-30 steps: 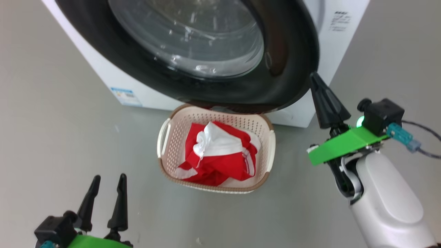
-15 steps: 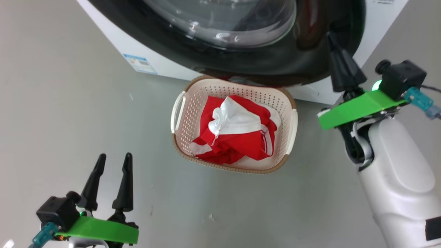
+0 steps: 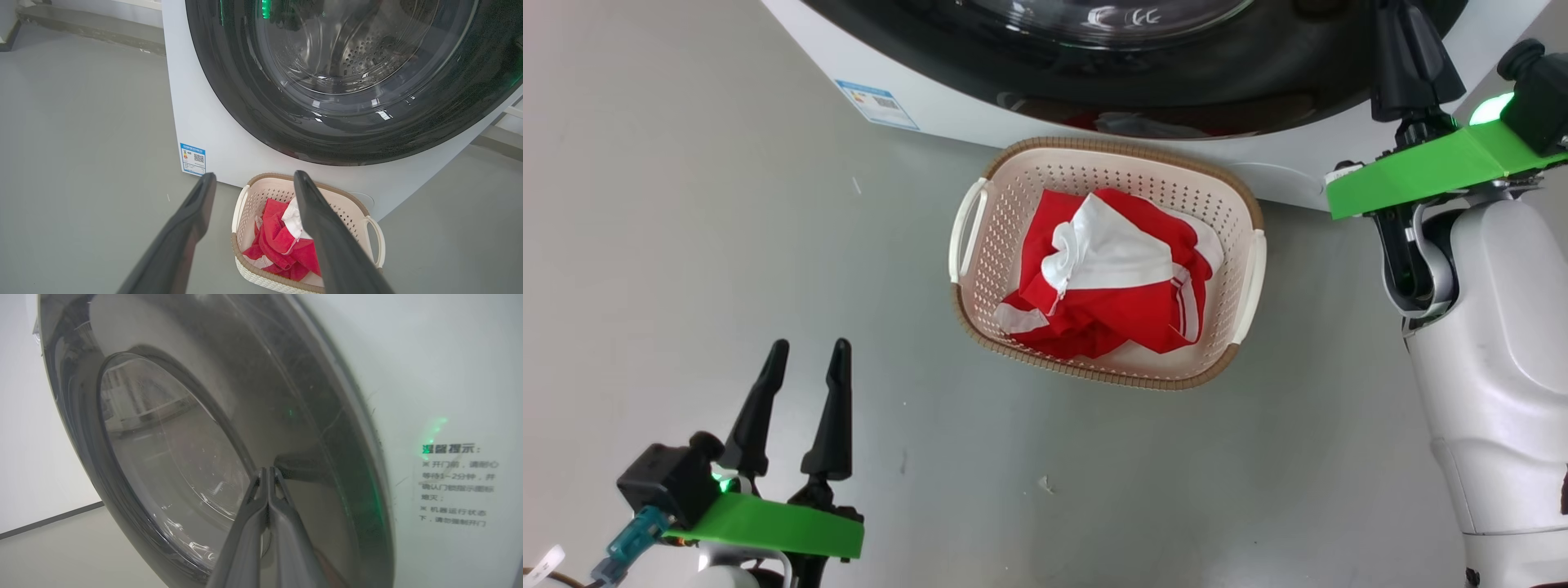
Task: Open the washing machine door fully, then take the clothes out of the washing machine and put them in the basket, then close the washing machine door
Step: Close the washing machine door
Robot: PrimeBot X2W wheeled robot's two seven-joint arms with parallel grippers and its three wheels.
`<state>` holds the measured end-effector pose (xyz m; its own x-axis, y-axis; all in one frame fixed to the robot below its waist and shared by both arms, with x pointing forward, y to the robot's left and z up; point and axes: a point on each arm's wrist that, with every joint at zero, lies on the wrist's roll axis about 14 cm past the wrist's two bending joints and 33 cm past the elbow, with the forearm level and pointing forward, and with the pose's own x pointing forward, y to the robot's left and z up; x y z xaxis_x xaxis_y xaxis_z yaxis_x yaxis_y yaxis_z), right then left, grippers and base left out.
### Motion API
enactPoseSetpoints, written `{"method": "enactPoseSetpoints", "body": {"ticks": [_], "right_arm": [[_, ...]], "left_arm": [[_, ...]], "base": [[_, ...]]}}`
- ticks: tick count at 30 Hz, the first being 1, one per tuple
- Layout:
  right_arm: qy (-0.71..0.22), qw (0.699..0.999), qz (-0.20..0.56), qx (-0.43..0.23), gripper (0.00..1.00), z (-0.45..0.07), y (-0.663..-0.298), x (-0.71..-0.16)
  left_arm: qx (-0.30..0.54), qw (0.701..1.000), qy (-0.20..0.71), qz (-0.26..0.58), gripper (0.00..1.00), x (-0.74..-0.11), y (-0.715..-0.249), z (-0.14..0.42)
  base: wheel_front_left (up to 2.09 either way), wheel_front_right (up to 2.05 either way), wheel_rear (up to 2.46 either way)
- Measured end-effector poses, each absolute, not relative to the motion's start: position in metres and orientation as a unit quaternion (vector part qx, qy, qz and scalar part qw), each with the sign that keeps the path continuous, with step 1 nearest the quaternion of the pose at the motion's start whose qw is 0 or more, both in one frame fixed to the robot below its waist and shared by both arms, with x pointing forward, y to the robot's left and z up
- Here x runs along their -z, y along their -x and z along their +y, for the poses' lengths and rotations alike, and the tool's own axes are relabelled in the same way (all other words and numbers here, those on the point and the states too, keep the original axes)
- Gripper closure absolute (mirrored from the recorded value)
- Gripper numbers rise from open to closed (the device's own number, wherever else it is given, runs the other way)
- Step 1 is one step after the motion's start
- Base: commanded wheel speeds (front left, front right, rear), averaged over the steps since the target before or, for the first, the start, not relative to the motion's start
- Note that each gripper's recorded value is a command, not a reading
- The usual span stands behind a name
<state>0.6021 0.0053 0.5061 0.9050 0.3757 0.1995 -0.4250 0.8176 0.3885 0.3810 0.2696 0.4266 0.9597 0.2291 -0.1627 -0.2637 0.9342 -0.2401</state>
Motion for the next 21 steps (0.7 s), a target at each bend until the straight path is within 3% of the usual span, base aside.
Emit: {"method": "enactPoseSetpoints", "body": {"ticks": [20,21], "right_arm": [[-0.237,0.942,-0.079,-0.223,1.00,0.009,-0.604,-0.523],[-0.234,0.942,-0.079,-0.227,0.94,0.011,-0.601,-0.525]], "left_arm": [[-0.117,0.982,0.134,0.066,0.00,-0.426,-0.389,0.266],[-0.117,0.982,0.134,0.065,0.00,-0.427,-0.389,0.266]], "base": [[0.00,0.00,0.00],[0.00,0.00,0.00]]}}
